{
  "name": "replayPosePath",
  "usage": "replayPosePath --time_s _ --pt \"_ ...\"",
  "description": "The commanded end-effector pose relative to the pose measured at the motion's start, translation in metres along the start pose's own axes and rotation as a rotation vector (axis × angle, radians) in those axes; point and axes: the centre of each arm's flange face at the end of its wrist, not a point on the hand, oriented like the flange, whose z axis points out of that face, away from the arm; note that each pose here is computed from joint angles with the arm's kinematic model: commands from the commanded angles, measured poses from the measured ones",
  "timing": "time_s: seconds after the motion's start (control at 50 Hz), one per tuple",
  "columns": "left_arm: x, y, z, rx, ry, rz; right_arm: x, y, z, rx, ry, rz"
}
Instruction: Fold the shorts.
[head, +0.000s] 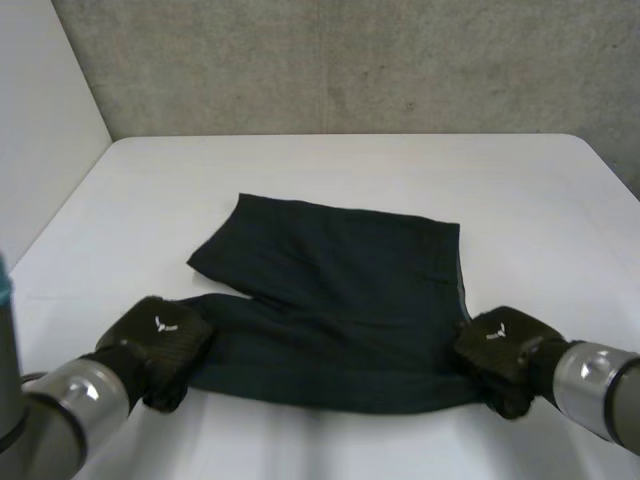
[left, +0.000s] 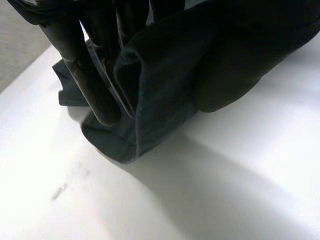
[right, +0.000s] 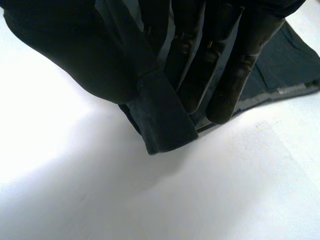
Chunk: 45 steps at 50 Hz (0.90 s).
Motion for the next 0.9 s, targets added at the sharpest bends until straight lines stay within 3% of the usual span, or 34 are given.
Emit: replayPosePath --time_s 0.02,0.14,0.26,0.44,0.64,0.78,0.84,0.86,0.9 --pt "0.014 0.007 -0.039 -0.083 0.131 0.000 -0.004 0.004 -0.040 -0.128 -0.086 -0.090" --pt "0.010 0.001 -0.032 -0.054 0.137 0.028 0.011 0.003 -0.044 -0.130 -0.085 -0.119" --pt "-0.009 -0.021 0.030 0.086 0.026 0.155 0.038 -0.001 -0.002 -0.061 -0.015 -0.034" --pt "-0.048 -0.072 0.133 0.254 -0.214 0.181 0.074 -0.032 0.040 0.041 0.177 -0.058" --pt "-0.040 -0.090 0.229 0.324 -0.275 0.199 0.105 -0.047 0.124 0.200 0.416 -0.171" --pt "-0.024 -0.085 0.252 0.369 -0.235 0.206 0.115 -0.040 0.171 0.219 0.560 -0.192" --pt "-0.015 -0.084 0.252 0.375 -0.224 0.213 0.118 -0.045 0.168 0.238 0.615 -0.180" --pt "-0.023 -0.081 0.205 0.283 -0.278 0.153 0.108 -0.065 0.094 0.389 0.576 0.069" --pt "-0.020 -0.076 0.193 0.274 -0.245 0.138 0.095 -0.058 0.082 0.376 0.533 0.120"
